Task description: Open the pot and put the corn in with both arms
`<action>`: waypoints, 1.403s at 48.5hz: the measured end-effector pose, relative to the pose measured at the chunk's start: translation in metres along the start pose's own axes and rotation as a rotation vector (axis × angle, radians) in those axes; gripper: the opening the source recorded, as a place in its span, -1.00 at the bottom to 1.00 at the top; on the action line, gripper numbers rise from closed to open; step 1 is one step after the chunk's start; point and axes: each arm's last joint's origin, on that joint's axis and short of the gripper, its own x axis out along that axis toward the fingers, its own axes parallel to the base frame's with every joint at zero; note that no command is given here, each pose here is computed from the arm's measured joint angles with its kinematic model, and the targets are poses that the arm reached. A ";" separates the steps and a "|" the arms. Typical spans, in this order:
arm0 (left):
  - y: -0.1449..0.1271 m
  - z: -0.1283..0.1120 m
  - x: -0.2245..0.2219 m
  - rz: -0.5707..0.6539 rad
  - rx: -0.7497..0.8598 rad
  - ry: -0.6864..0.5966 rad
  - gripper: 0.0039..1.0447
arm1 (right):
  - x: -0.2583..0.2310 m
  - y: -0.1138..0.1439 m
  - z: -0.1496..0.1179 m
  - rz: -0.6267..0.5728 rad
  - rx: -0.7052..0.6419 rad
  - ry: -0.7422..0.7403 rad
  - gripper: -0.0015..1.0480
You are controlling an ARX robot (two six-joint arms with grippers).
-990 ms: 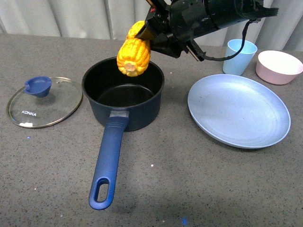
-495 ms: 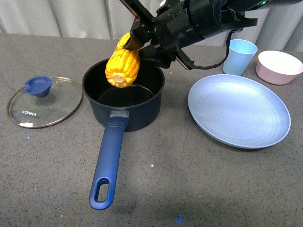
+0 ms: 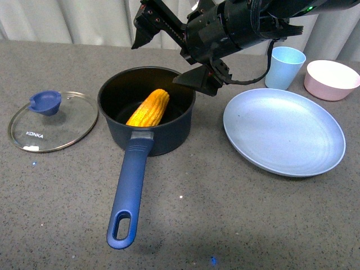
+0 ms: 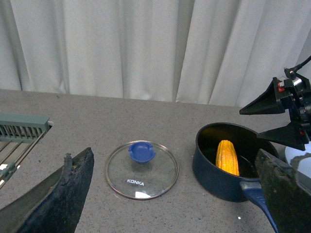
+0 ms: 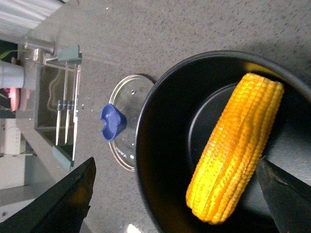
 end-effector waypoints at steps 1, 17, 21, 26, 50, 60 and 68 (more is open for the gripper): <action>0.000 0.000 0.000 0.000 0.000 0.000 0.88 | -0.001 0.000 0.000 -0.007 -0.005 -0.010 0.82; 0.000 0.000 0.000 0.000 0.000 0.000 0.88 | -0.071 0.011 -0.005 -0.141 -0.175 -0.364 0.83; 0.000 0.000 0.000 -0.002 0.000 0.000 0.88 | -0.105 0.004 -0.020 -0.349 -0.402 -0.789 0.54; 0.000 0.000 0.000 0.000 0.000 0.000 0.88 | -0.140 -0.011 -0.041 -0.510 -0.537 -0.981 0.23; 0.000 0.000 0.000 0.000 0.000 0.000 0.88 | -0.228 -0.057 -0.125 -0.598 -0.667 -0.973 -0.98; 0.000 0.000 0.000 0.000 0.000 0.000 0.88 | -0.248 -0.062 -0.145 -0.611 -0.658 -0.973 -0.98; 0.000 0.000 0.000 0.000 0.000 0.000 0.88 | -0.259 -0.063 -0.157 -0.607 -0.660 -0.973 -0.98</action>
